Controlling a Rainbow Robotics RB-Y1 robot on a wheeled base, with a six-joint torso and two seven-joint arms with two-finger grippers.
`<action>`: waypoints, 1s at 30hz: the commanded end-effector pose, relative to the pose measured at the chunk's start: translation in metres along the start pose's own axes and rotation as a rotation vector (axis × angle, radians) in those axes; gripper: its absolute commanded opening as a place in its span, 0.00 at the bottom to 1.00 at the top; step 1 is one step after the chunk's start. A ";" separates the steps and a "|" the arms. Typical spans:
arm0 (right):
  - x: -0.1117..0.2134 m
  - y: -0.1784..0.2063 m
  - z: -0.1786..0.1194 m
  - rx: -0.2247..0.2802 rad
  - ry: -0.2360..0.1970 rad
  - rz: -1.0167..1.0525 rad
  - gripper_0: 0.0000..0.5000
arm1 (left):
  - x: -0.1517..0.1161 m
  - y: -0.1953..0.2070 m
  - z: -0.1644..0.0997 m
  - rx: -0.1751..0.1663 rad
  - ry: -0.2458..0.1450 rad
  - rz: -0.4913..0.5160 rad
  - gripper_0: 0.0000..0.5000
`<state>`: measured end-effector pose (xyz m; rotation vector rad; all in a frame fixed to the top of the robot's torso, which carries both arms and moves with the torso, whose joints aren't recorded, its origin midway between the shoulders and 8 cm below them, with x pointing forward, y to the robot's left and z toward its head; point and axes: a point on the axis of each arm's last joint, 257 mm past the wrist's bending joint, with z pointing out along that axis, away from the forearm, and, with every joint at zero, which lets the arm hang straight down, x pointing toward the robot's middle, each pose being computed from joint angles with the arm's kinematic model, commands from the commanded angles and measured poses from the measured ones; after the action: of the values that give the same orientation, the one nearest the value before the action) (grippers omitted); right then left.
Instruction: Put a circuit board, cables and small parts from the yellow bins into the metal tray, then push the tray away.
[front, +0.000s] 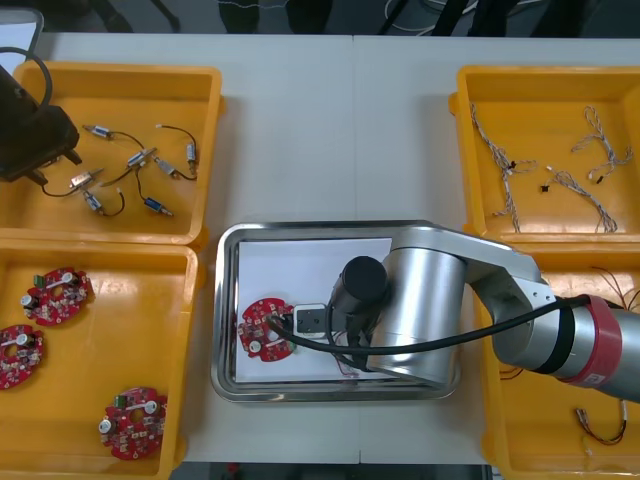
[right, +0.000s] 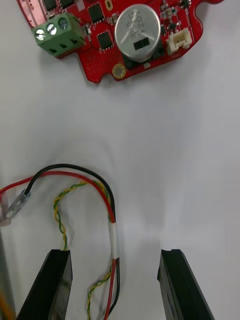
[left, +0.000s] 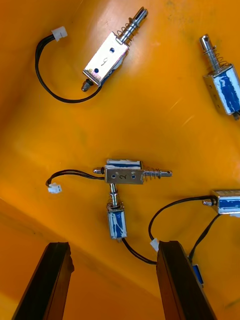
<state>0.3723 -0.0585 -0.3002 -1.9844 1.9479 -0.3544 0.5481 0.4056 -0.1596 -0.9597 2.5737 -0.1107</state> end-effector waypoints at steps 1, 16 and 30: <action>-0.017 -0.010 -0.036 -0.020 -0.074 0.055 1.00 | -0.009 -0.020 -0.004 0.014 -0.036 0.047 1.00; 0.023 -0.072 -0.119 0.004 -0.095 0.268 1.00 | -0.002 -0.019 0.026 -0.008 -0.036 0.069 1.00; 0.075 -0.137 -0.180 0.094 -0.197 0.488 1.00 | 0.011 -0.019 0.043 -0.030 -0.023 0.094 1.00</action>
<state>0.4175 -0.1235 -0.1113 -1.4716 2.1547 -0.0671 0.5541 0.4030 -0.2138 -0.9300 2.6099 -0.0244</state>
